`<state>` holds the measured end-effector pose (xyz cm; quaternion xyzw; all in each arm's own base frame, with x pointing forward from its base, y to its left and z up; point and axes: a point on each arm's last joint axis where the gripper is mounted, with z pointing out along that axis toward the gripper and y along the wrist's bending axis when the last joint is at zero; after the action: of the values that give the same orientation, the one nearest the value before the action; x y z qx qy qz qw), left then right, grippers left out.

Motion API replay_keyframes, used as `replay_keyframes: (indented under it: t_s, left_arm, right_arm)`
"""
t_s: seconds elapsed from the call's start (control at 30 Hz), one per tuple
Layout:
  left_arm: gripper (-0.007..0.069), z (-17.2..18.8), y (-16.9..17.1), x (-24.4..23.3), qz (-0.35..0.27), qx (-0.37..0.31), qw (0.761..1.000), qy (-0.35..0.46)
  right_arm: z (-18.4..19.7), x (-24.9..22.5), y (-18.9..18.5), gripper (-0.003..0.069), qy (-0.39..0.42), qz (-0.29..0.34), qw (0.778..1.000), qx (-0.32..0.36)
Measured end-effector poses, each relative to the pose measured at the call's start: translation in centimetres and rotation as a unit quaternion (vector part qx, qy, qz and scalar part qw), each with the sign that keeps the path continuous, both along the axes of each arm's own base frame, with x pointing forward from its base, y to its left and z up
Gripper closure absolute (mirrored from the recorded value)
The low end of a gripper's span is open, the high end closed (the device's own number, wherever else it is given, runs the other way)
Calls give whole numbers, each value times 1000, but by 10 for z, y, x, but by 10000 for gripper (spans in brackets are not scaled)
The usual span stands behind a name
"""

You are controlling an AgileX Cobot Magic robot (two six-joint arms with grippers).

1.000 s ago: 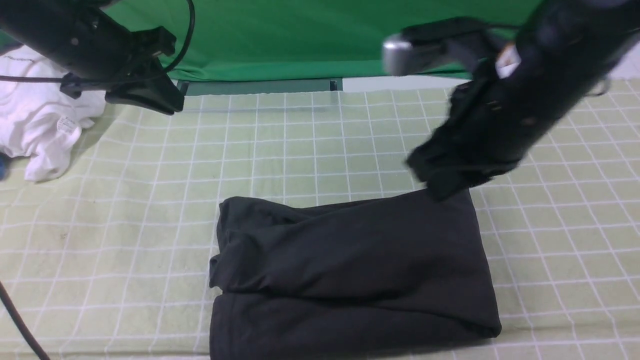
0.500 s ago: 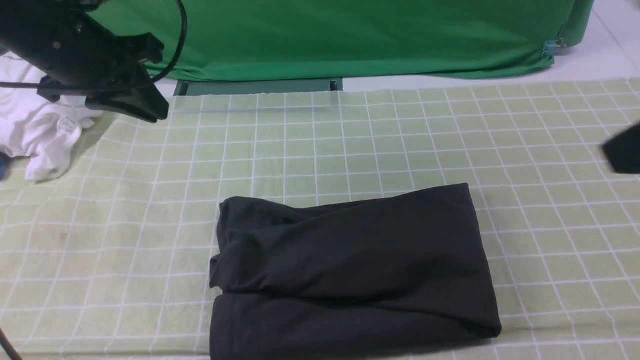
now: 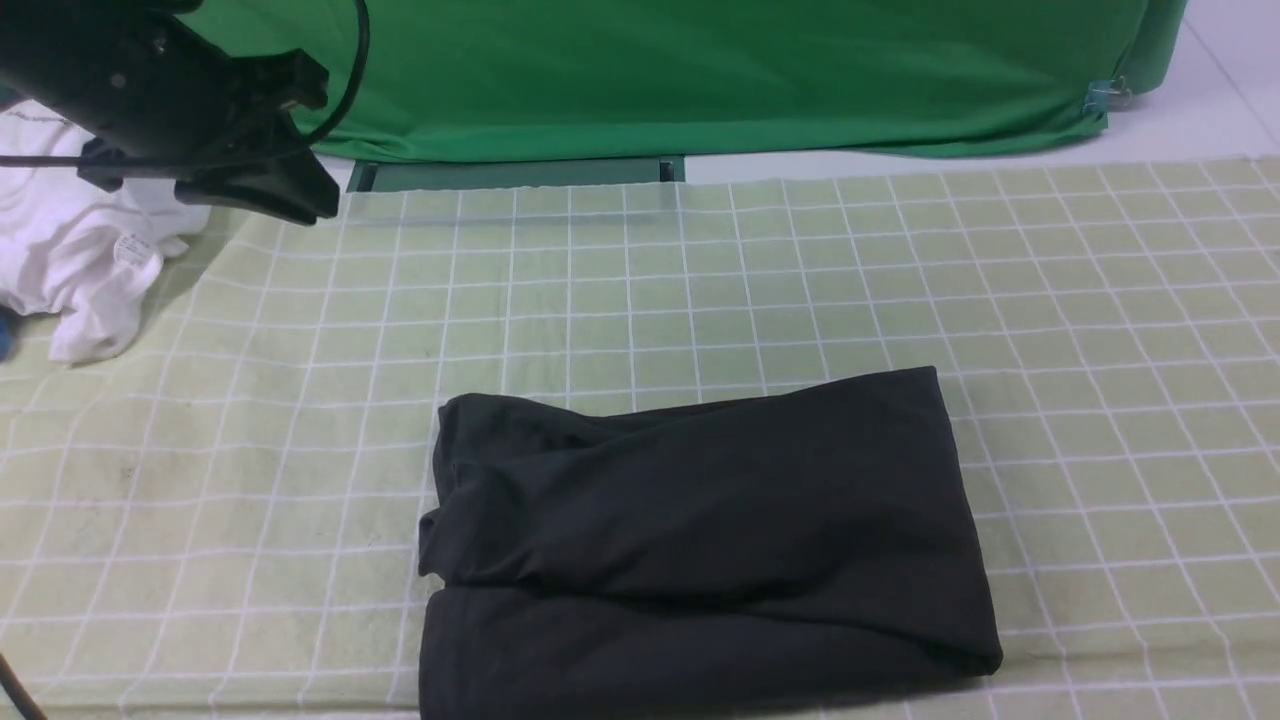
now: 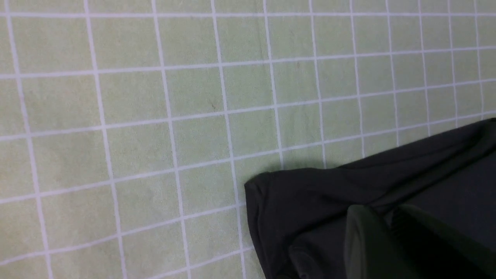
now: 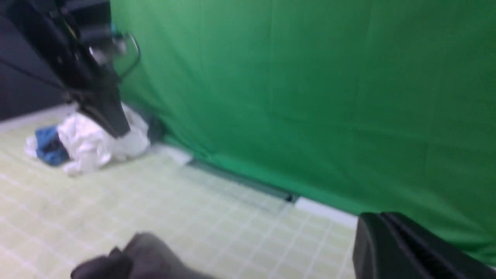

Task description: Fold a long-sleeved shirt over a green coffee tablecloth.

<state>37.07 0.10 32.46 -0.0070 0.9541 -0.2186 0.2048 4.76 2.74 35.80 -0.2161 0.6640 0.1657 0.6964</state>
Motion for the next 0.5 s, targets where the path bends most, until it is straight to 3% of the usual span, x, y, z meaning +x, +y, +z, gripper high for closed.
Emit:
replay_keyframes:
  t_s: [0.17,0.5]
  left_arm:
    - [536,0,0,0,2,-3,1000,-2]
    - [523,0,0,0,3,-3,1000,-2]
  right_arm:
    - [-23,5,5,651,-20,6,1000,-2]
    - [-27,9,7,629,-30,5,999,-33]
